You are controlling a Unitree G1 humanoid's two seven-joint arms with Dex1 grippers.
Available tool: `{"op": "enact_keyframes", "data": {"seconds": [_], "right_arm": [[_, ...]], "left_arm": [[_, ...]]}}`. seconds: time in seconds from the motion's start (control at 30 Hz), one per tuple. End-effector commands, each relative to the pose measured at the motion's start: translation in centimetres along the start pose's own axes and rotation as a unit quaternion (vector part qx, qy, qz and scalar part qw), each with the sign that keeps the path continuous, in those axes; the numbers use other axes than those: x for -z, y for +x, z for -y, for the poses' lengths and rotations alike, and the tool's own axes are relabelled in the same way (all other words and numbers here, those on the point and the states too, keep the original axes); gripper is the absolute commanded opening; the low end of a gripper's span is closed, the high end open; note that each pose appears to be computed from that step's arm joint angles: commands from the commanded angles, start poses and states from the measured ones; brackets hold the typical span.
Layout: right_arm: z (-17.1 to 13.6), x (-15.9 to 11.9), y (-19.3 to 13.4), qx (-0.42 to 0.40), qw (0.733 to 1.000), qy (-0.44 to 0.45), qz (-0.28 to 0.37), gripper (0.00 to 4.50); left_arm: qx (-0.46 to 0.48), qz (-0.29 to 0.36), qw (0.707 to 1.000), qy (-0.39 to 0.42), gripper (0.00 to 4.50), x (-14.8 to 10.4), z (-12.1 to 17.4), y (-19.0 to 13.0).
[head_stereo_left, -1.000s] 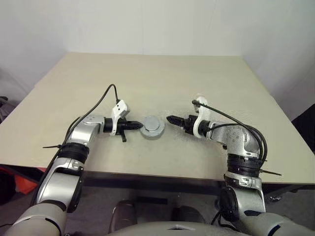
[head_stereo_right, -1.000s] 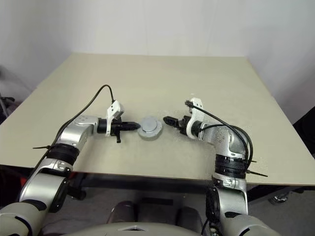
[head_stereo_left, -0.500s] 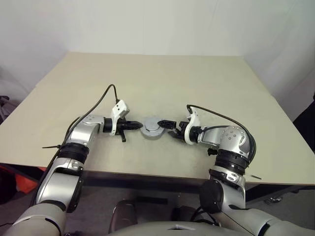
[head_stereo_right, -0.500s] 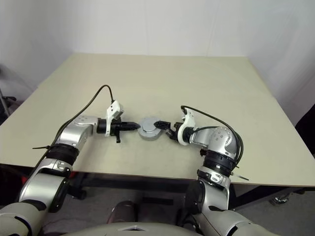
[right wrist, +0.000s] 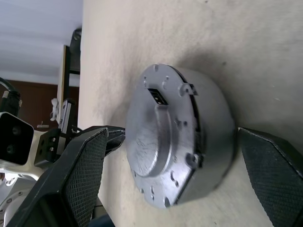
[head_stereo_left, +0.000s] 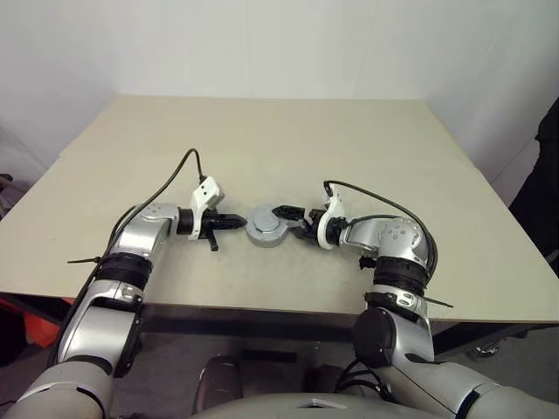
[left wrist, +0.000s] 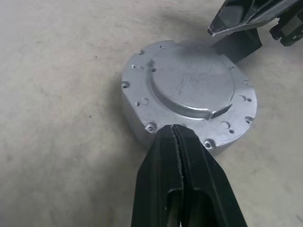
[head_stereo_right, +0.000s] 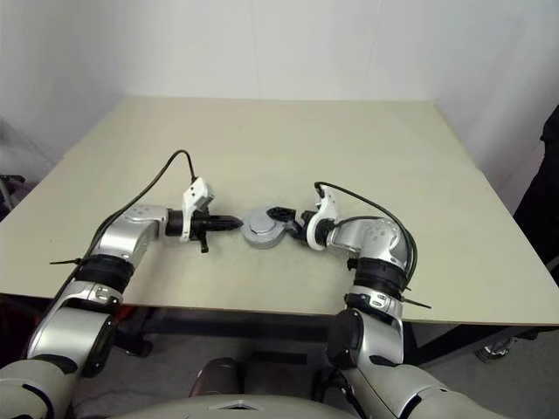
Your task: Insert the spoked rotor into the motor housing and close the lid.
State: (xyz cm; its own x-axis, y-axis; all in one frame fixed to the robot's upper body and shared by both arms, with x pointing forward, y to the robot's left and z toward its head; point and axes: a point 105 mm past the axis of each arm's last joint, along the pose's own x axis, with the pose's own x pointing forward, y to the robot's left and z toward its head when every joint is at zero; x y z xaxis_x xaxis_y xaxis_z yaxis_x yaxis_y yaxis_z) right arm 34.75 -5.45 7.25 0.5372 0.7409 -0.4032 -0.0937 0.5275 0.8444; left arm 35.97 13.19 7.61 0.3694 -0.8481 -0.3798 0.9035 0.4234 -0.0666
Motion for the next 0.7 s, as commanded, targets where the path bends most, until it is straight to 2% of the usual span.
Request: {"op": "enact_keyframes", "data": {"seconds": [0.03,0.7], "right_arm": [[-4.0,1.7,2.3,-0.064,0.997,-0.01,-0.034,4.47],[-6.2,3.7,4.4,-0.092,0.992,-0.031,-0.075,4.47]], "left_arm": [[-0.008,0.001,1.0,0.009,0.0,-0.4,-0.1,-0.4],[-0.02,0.005,1.0,0.008,0.0,-0.6,-0.4,-0.5]]}}
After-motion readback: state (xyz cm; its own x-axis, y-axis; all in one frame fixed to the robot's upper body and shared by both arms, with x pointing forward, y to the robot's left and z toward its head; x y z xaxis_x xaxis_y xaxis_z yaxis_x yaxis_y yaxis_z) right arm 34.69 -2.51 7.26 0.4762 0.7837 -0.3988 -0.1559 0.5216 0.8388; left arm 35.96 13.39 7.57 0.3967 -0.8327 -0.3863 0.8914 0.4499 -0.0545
